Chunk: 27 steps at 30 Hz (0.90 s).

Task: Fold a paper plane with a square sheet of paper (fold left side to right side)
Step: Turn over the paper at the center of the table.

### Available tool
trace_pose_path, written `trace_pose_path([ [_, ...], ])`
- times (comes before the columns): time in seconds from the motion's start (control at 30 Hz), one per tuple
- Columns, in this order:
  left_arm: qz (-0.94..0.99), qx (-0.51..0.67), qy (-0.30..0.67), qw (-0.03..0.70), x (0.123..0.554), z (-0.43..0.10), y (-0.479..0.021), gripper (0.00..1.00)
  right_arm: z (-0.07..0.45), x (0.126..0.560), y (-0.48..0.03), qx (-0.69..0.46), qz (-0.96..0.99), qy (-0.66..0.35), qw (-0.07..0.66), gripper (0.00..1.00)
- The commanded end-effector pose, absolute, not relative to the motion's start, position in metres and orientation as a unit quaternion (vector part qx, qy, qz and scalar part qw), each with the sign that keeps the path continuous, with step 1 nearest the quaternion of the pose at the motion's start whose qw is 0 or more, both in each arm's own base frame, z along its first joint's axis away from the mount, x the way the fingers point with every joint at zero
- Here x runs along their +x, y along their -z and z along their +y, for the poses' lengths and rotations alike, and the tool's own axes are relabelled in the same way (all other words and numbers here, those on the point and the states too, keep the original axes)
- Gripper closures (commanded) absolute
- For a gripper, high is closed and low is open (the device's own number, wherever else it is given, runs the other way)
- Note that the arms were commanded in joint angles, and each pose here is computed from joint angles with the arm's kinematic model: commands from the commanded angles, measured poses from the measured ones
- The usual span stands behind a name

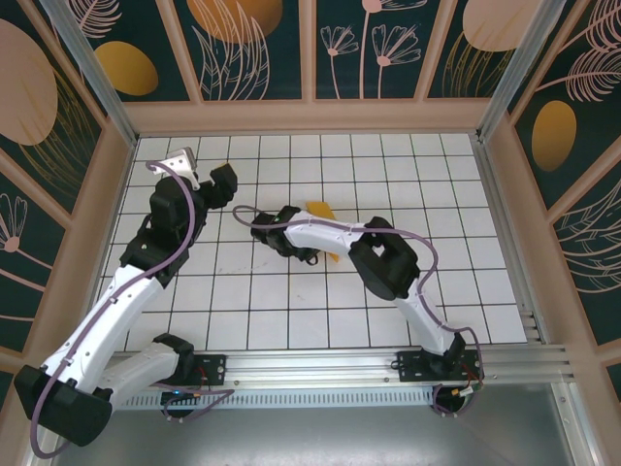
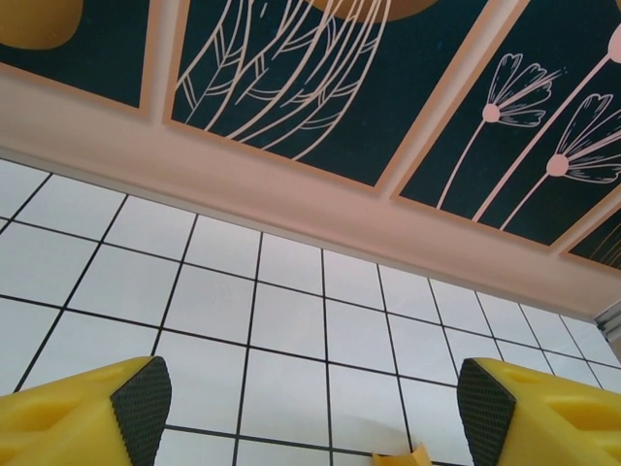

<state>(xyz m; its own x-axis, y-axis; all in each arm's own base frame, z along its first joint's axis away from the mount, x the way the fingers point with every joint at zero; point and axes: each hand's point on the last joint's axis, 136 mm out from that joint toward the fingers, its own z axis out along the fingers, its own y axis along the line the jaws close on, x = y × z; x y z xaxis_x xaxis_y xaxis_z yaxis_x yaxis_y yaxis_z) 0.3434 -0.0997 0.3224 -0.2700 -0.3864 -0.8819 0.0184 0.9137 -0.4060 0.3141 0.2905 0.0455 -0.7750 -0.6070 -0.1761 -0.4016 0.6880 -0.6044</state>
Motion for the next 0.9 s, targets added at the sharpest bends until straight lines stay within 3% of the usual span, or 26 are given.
trace_pose_path([
  [0.0, 0.785, -0.116, 0.182, 0.581, 0.345, -0.106, -0.312, 0.21, 0.315, 0.294, -0.061, -0.296, 0.922, 0.174, 0.178, 0.47],
  [0.13, 0.797, -0.113, 0.201, 0.558, 0.348, -0.116, -0.299, 0.22, 0.321, 0.277, -0.092, -0.289, 0.934, 0.085, 0.189, 0.27],
  [0.27, 0.824, -0.111, 0.228, 0.508, 0.352, -0.133, -0.271, 0.21, 0.305, 0.272, -0.135, -0.257, 0.941, 0.006, 0.222, 0.15],
  [0.53, 0.867, -0.047, 0.367, 0.334, 0.36, -0.218, -0.188, 0.27, 0.254, 0.3, -0.2, -0.143, 0.906, -0.254, 0.308, 0.09],
  [0.7, 0.89, -0.016, 0.382, 0.248, 0.36, -0.262, -0.134, 0.27, 0.225, 0.306, -0.191, -0.105, 0.889, -0.321, 0.31, 0.09],
  [0.87, 0.894, -0.023, 0.391, 0.217, 0.377, -0.286, -0.103, 0.26, 0.202, 0.308, -0.167, -0.057, 0.867, -0.396, 0.295, 0.09],
])
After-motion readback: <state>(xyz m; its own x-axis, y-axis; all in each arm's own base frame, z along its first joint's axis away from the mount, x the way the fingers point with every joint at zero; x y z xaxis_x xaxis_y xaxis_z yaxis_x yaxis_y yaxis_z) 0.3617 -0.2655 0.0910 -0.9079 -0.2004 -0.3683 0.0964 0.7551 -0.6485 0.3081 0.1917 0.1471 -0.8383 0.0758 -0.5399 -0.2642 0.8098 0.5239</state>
